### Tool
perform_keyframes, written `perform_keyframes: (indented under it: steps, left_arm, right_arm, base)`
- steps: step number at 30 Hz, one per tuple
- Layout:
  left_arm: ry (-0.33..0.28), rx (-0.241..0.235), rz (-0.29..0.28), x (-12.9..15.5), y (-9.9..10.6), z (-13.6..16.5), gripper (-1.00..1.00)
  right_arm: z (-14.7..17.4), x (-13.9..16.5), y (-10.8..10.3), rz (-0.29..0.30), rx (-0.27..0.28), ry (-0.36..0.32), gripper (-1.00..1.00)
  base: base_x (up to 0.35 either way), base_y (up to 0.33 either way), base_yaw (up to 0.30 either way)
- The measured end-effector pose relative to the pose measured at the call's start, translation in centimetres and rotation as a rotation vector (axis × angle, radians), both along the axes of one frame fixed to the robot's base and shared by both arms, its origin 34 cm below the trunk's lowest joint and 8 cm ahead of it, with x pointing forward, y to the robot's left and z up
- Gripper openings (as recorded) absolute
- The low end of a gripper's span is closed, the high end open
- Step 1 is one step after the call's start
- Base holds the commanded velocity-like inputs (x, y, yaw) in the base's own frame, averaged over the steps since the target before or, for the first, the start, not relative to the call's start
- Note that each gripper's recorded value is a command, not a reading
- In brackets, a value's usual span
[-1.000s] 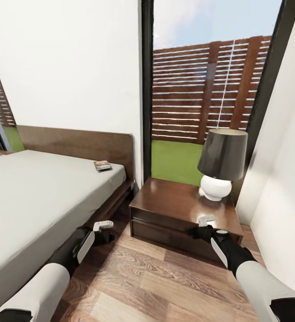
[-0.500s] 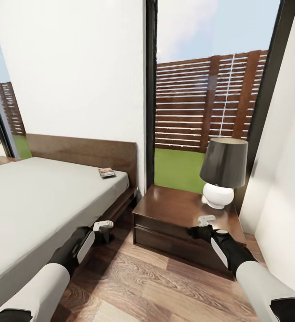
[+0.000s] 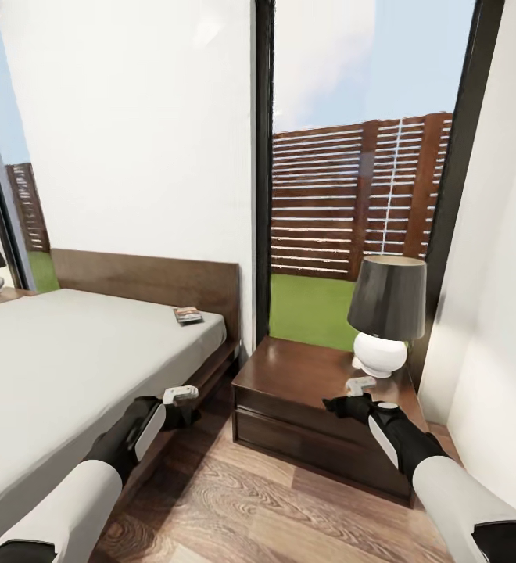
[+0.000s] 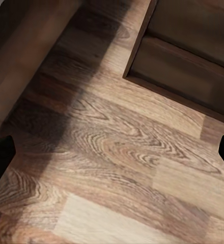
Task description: In the bedroom, move the book from the bed onto either nightstand, and place the two sandals side by side next to the bed.
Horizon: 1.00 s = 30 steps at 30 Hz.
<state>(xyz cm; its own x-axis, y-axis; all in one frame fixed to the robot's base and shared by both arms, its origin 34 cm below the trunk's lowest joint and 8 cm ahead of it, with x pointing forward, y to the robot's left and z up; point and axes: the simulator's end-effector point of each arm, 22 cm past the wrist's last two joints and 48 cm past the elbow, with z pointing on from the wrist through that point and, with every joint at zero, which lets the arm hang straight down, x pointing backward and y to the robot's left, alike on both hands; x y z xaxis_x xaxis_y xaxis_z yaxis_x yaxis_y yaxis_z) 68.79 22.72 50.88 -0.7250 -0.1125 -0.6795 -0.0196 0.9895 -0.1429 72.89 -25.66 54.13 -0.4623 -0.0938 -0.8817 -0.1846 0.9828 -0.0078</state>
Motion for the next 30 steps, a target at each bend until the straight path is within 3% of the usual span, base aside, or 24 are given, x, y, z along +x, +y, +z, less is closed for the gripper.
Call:
perform_keyframes:
  steps: [13,24,30]
  left_arm:
    - [-0.048,-0.001,0.001,-0.1,0.0,3.1,1.0]
    - [-0.092,-0.001,0.001,-0.3,0.1,5.8,1.0]
    - [-0.102,0.001,0.001,-0.1,0.1,7.3,1.0]
  right_arm:
    - [3.6,-0.1,0.1,0.0,0.0,-0.056,1.0]
    - [6.7,-0.5,0.0,0.001,0.0,-0.101,1.0]
    - [8.2,-0.3,0.0,0.0,-0.001,-0.112,1.0]
  base:
    - [0.0,0.0,0.146]
    - [0.0,0.0,0.016]
    - [0.243,0.0,0.0]
